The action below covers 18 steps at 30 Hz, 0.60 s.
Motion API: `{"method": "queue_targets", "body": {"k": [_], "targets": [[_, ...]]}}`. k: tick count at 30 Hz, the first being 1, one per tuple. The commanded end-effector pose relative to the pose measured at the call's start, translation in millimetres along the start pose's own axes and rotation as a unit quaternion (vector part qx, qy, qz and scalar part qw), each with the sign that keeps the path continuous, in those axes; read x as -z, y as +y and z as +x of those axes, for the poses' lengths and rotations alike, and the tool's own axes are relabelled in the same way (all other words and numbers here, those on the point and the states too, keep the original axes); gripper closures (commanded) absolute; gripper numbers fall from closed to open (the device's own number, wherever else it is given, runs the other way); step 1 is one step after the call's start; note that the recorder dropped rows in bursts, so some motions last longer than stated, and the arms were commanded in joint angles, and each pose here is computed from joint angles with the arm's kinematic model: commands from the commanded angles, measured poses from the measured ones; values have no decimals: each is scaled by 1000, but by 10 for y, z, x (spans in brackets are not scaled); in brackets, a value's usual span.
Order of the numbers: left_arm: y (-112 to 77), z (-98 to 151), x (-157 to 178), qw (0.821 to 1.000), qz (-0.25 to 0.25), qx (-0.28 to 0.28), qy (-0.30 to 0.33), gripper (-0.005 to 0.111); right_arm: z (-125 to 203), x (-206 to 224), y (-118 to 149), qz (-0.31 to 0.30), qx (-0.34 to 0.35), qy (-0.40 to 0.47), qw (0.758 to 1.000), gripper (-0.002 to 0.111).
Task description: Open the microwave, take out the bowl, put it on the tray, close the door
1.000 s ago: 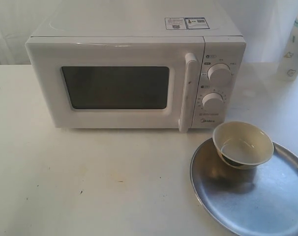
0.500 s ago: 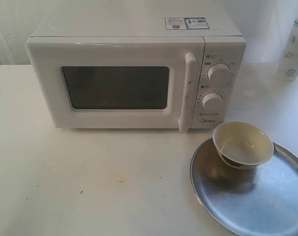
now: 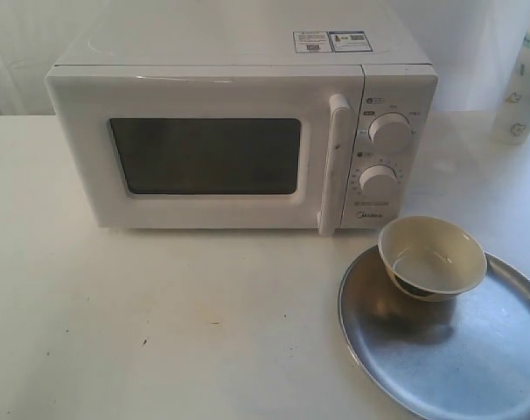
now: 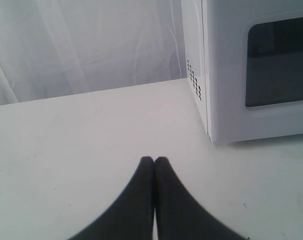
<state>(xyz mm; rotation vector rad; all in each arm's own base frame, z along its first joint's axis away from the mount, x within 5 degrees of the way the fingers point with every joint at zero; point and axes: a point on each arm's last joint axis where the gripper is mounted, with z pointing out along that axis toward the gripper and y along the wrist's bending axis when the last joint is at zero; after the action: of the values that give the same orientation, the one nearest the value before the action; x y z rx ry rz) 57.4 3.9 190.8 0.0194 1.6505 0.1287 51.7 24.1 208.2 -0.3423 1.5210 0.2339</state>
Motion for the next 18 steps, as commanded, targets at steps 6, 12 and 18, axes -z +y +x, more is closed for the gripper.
{"method": "queue_targets", "body": {"k": [6, 12, 18], "targets": [[-3, -14, 3, 1000, 3, 4, -5, 107, 252, 43, -118, 63, 22, 133, 989, 108], [-3, -14, 3, 1000, 3, 4, -5, 107, 250, 43, -122, 63, 54, 135, 987, 108], [-3, -14, 3, 1000, 3, 4, -5, 107, 251, 44, -127, 68, 53, 136, 987, 108]]}}
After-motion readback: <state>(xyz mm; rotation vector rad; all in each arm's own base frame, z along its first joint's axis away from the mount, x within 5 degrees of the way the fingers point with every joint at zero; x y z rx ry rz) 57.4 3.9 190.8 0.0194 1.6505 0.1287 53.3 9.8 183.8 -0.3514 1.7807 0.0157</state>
